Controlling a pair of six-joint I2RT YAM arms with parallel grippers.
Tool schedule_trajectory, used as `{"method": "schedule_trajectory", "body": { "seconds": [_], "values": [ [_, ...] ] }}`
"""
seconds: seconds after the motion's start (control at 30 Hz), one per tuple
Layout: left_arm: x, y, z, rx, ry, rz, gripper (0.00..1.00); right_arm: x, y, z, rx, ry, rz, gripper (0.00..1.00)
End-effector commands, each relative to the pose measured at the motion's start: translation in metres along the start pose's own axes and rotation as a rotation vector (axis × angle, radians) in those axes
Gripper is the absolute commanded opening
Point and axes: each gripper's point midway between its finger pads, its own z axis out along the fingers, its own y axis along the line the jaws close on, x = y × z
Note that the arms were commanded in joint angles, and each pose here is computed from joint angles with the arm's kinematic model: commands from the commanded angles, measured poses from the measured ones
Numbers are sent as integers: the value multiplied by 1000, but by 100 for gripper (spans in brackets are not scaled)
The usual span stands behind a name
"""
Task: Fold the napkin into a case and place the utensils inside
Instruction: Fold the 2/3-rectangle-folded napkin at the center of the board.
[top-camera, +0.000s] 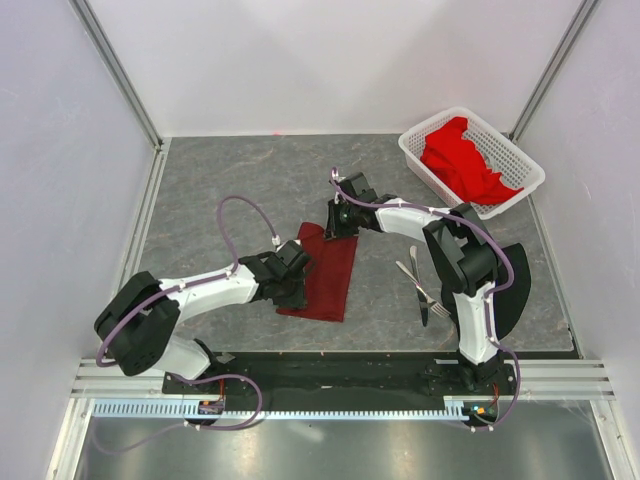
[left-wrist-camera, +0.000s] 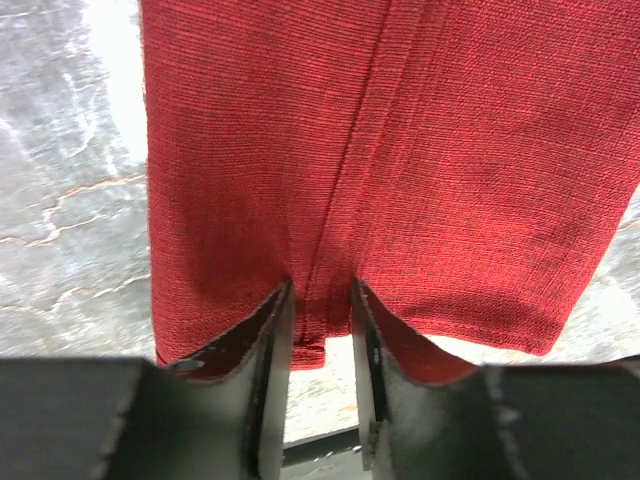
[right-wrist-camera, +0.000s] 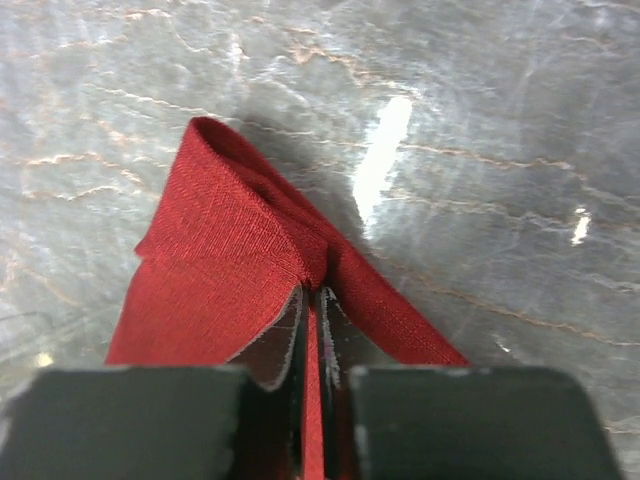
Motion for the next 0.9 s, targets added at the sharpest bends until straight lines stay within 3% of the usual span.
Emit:
{"method": "schedule_trajectory", "body": {
  "seconds": [0.0, 0.27, 0.33, 0.4, 0.47, 0.53, 0.67, 0.77, 0.8, 0.87],
  "values": [
    [14, -3, 10, 35, 30, -69, 33, -14, -18, 3, 73, -40, -51, 1],
    [7, -10, 2, 58, 14, -53, 28, -10, -29, 11, 101, -15, -109, 0],
    [1, -17, -6, 90, -1, -43, 30, -17, -22, 2, 92, -31, -112, 4],
    [-11, -28, -22, 149, -54, -25, 34, -29, -11, -12, 80, -60, -106, 23],
    [-18, -42, -38, 215, -84, 4, 49, -33, -3, -24, 74, -62, -90, 41],
    [-25, -54, -49, 255, -111, 33, 56, -45, 7, -45, 68, -92, -81, 52],
    [-26, -81, -64, 302, -137, 86, 60, -58, 10, -80, 69, -132, -18, 83],
    [-24, -98, -66, 277, -171, 137, 60, -58, -4, -107, 65, -144, 66, 93],
    [-22, -105, -64, 241, -182, 163, 66, -53, -17, -119, 71, -148, 111, 97],
    [-27, -108, -67, 164, -216, 179, 69, -38, -45, -129, 111, -135, 180, 98]
  ]
}}
